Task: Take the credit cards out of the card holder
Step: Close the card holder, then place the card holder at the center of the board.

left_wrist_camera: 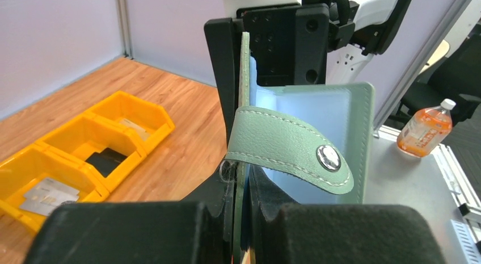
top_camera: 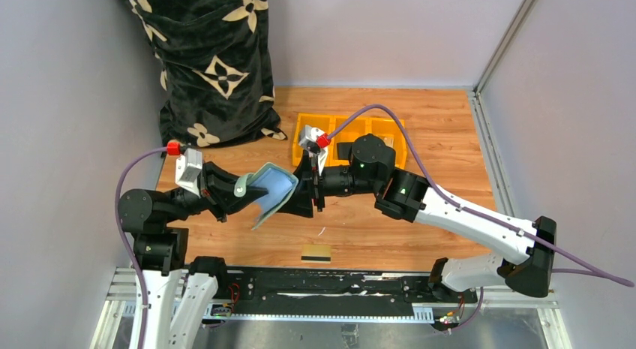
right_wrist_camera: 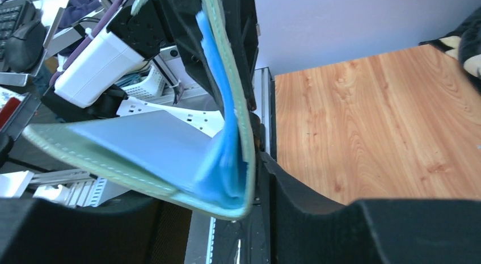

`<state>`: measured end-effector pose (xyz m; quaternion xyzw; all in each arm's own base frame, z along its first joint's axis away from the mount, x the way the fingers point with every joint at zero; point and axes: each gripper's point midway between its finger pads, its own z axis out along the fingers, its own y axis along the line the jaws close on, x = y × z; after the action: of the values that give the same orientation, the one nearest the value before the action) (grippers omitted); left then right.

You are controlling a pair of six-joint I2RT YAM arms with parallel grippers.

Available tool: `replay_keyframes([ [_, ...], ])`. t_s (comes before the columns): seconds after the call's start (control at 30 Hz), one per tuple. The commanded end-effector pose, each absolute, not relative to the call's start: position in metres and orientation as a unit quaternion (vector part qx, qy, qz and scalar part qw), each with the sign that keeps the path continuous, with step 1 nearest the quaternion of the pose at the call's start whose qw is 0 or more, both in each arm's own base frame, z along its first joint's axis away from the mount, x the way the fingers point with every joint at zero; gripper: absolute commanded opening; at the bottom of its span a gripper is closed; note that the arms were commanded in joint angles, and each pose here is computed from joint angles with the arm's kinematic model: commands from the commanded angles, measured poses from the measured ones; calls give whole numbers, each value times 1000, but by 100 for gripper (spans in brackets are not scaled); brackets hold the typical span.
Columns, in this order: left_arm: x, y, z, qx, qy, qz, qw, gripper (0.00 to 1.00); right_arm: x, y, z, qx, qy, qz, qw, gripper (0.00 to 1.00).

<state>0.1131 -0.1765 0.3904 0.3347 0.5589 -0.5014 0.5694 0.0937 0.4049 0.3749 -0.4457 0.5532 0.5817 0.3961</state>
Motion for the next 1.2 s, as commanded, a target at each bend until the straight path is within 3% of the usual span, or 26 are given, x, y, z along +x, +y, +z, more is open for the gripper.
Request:
replay_keyframes([
  [0.0, 111, -176, 383, 354, 547, -486, 583, 8, 105, 406, 402, -428, 528, 571, 460, 45],
  [0.2, 111, -176, 376, 365, 543, -481, 583, 9, 104, 408, 413, -426, 516, 580, 465, 39],
  [0.33, 113, -176, 370, 369, 544, -479, 581, 13, 104, 411, 411, -425, 519, 584, 458, 20],
  [0.43, 115, -176, 366, 373, 542, -474, 584, 24, 104, 410, 413, -416, 523, 588, 456, 3],
  [0.5, 117, -175, 362, 377, 545, -462, 590, 38, 110, 407, 411, -405, 535, 580, 461, 0],
  [0.6, 136, -159, 335, 392, 598, -359, 600, 77, 129, 399, 400, -387, 573, 554, 464, 0],
  [0.63, 145, -152, 327, 393, 615, -327, 600, 96, 137, 395, 391, -379, 591, 542, 462, 0],
  [0.67, 155, -143, 319, 397, 633, -285, 600, 99, 147, 390, 380, -369, 612, 528, 459, 0],
  [0.9, 206, -97, 280, 329, 737, -156, 570, 100, 204, 356, 267, -297, 755, 446, 379, 0],
  [1.17, 236, -53, 220, 227, 851, -79, 467, 100, 222, 337, 136, -242, 854, 386, 250, 0],
])
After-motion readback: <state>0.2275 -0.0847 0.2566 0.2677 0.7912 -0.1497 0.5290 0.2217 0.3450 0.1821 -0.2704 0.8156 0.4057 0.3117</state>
